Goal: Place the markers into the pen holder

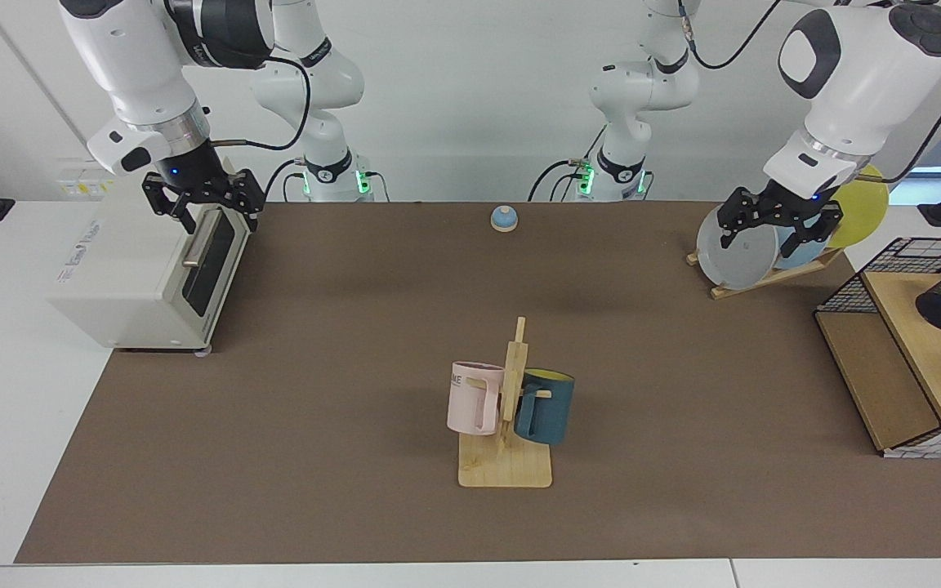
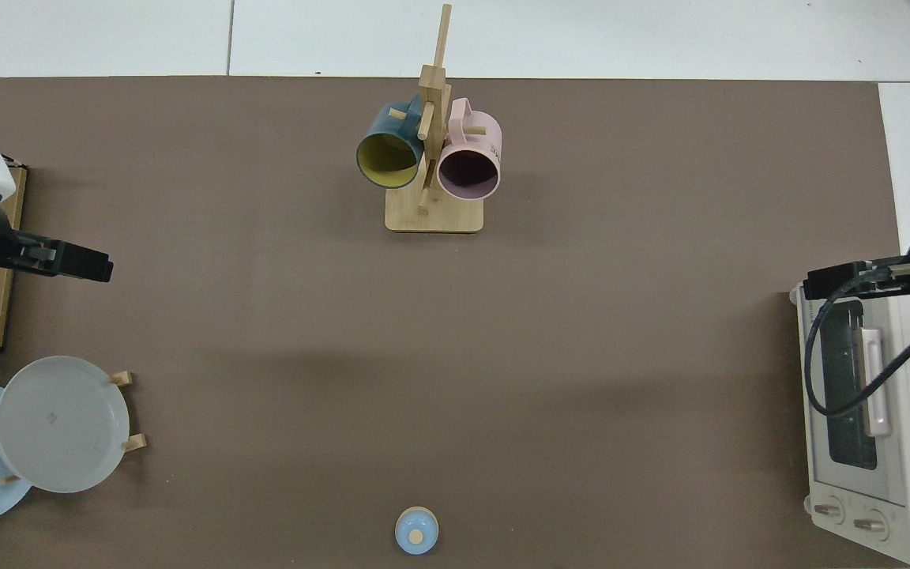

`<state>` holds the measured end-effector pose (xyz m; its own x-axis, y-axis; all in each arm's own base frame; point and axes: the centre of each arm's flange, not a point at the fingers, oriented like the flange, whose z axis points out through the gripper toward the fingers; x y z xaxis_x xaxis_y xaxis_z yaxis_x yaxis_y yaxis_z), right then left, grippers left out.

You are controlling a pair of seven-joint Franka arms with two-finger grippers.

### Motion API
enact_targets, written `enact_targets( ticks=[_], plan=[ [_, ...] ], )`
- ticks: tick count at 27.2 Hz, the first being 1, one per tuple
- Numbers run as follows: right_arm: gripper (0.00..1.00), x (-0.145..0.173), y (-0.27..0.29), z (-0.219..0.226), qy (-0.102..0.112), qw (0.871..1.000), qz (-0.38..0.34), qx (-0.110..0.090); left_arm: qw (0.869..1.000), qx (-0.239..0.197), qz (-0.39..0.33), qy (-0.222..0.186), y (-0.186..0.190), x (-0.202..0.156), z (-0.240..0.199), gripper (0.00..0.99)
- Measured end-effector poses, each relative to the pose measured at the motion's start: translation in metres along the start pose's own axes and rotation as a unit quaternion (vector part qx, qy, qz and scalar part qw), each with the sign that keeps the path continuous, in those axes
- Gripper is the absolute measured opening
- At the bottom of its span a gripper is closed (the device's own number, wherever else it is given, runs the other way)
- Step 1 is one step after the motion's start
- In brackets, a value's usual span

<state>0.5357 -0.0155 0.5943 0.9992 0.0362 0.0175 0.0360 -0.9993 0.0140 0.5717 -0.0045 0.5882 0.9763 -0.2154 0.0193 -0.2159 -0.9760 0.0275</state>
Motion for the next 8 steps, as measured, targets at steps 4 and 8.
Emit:
enact_targets(
  ticks=[4,8],
  plan=[
    [1.0,0.0,0.0,0.0,0.0,1.0,0.0,0.0,1.0,0.005,-0.004,-0.001,-0.0007,-0.0001,0.0001,0.991],
    [1.0,0.0,0.0,0.0,0.0,1.0,0.0,0.0,1.0,0.005,-0.009,-0.002,-0.0007,-0.0001,0.0003,0.991]
  ],
)
